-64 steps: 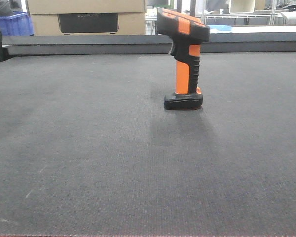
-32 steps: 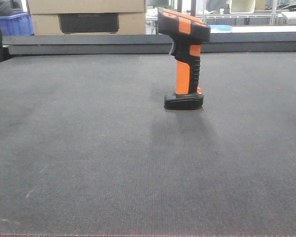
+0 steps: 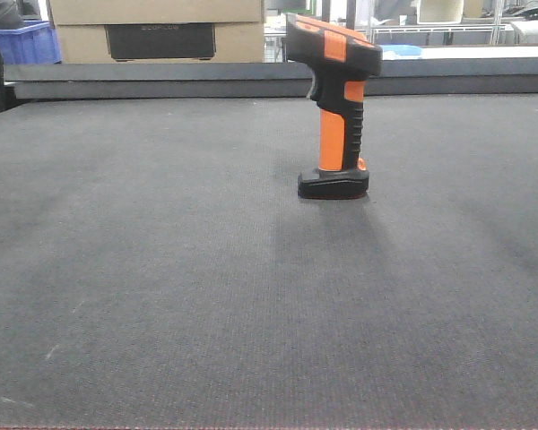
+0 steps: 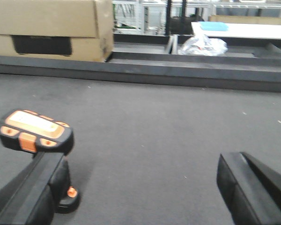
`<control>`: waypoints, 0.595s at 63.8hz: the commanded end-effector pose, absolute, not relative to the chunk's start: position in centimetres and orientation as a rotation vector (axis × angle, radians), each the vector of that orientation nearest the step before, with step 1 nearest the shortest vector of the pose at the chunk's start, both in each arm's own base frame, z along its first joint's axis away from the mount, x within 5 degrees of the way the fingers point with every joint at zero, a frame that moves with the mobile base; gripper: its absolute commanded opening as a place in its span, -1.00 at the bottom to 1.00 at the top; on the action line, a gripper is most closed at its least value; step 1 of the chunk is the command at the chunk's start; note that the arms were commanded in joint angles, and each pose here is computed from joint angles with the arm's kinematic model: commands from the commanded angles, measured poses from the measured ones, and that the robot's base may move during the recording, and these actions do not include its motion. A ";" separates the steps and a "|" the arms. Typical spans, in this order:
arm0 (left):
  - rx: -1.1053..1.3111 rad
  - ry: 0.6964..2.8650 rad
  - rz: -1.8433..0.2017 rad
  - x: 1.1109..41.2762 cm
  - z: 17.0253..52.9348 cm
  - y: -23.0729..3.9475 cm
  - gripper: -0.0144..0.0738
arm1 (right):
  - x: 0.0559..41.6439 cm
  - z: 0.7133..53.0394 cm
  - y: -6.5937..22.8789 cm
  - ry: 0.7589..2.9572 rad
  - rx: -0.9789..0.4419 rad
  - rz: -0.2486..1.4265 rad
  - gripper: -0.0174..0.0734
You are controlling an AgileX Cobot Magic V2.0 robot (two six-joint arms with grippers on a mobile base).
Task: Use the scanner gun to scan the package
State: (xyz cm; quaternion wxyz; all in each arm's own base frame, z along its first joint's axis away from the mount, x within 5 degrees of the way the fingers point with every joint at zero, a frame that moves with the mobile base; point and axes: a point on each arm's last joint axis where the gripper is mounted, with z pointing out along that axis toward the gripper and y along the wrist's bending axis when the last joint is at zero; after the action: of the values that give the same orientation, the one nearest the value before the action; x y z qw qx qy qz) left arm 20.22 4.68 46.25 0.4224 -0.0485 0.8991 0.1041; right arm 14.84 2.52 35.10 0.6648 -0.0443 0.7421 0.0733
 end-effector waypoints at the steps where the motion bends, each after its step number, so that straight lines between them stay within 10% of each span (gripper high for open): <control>1: -0.147 2.282 0.237 21.2 46.6 6.2 0.64 | 15.1 35.4 2.8 1.655 -0.121 0.172 0.60; 38: -0.179 2.496 0.132 29.9 41.6 16.8 0.64 | 14.8 35.4 4.3 1.653 -0.201 0.243 0.60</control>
State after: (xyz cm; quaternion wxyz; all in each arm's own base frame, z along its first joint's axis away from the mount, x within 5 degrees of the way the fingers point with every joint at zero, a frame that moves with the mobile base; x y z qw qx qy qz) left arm 28.68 16.18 42.21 0.3135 -0.0702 0.9450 0.0618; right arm 14.69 4.20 34.96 0.6563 -0.0856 0.7416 0.1094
